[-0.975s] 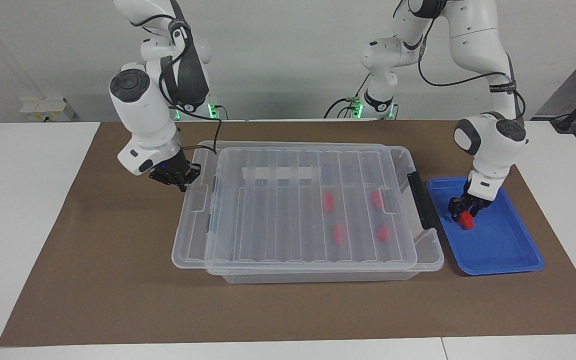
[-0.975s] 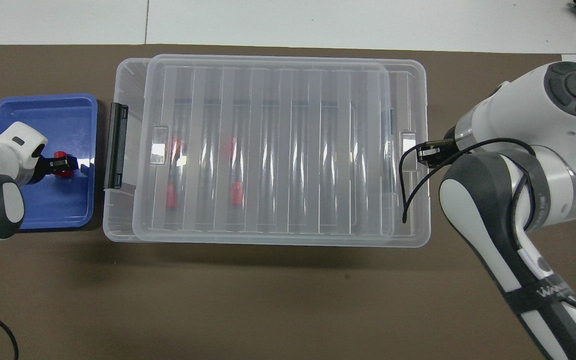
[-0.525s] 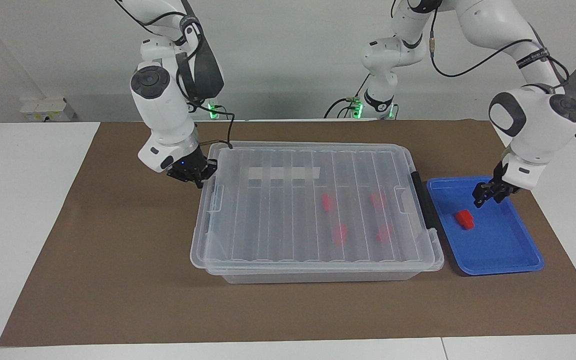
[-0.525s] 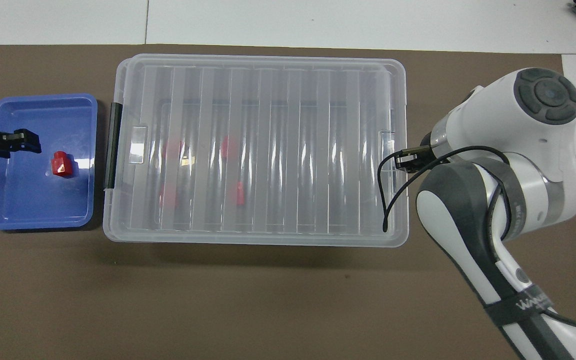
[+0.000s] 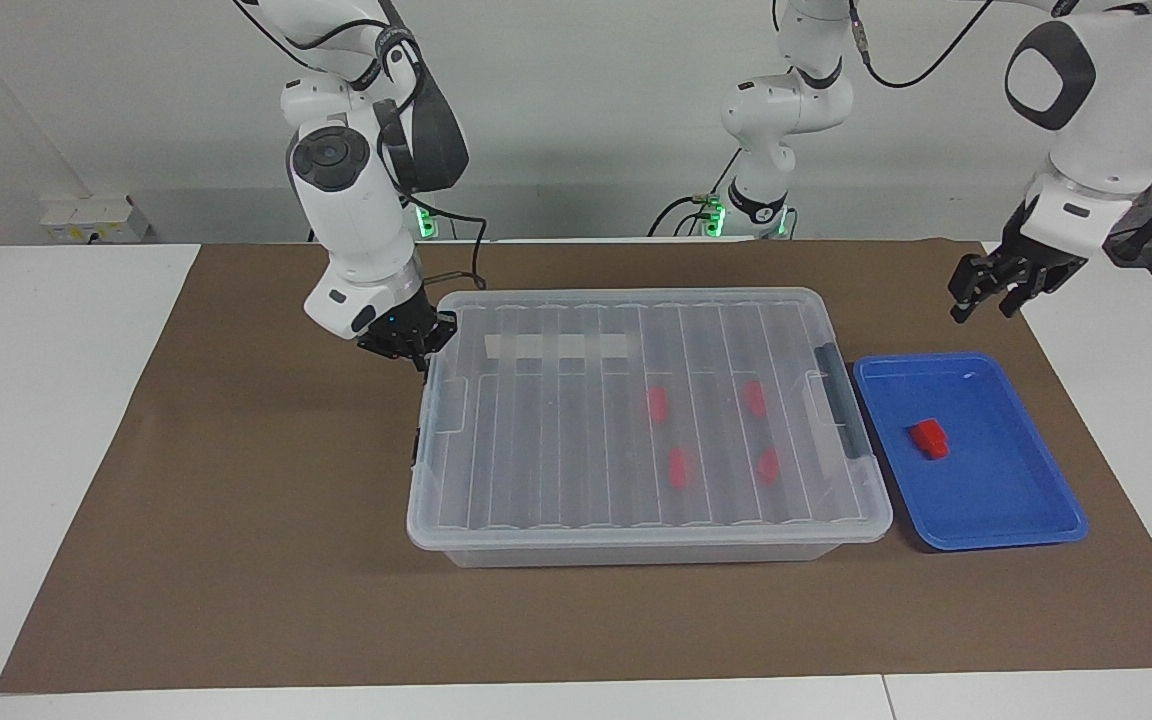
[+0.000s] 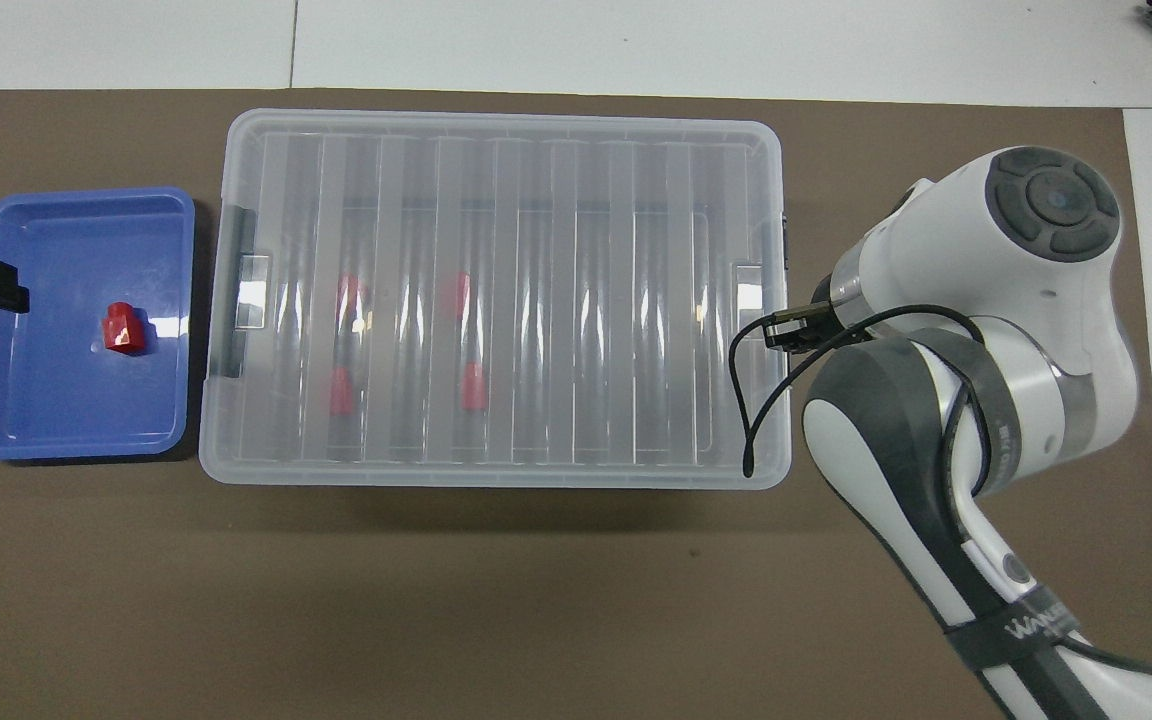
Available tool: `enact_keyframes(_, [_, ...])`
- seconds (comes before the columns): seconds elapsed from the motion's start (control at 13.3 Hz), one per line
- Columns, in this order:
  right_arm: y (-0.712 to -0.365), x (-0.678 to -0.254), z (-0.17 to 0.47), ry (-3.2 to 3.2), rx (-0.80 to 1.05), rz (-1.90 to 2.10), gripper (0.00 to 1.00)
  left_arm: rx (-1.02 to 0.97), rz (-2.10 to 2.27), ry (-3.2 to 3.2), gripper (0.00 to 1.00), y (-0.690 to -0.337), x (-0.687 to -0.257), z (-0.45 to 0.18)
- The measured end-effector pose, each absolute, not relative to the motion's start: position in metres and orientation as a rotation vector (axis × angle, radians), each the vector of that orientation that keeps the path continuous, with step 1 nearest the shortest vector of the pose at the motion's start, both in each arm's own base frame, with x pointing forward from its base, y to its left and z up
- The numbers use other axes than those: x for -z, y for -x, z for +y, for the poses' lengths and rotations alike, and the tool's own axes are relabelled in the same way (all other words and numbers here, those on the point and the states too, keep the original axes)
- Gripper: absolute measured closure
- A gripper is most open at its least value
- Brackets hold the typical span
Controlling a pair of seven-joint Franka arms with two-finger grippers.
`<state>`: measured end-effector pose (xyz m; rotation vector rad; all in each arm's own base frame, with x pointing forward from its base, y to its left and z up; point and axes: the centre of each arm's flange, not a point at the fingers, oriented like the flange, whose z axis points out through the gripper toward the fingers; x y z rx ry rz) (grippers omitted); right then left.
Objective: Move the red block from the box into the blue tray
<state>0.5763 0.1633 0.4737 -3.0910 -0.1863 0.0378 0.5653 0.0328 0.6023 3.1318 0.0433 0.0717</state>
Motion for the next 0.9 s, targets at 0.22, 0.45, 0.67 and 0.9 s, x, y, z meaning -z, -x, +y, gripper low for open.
enact_keyframes(0.22, [-0.577,-0.477,0.158,3.092,-0.029,-0.173,0.99,-0.081,0.013,-3.119,0.21,-0.551,-0.621,0.018])
enact_keyframes(0.45, [-0.577,-0.491,0.135,3.096,-0.01,-0.096,0.91,-0.083,0.008,-3.12,0.0,-0.548,-0.622,0.016])
enact_keyframes(0.67, [-0.575,-0.519,0.085,3.096,0.035,0.07,0.57,-0.076,0.01,-3.12,0.0,-0.548,-0.62,0.017])
enact_keyframes(0.9, [-0.565,-0.546,0.045,3.096,0.061,0.176,0.22,-0.073,0.013,-3.12,0.0,-0.548,-0.619,0.018])
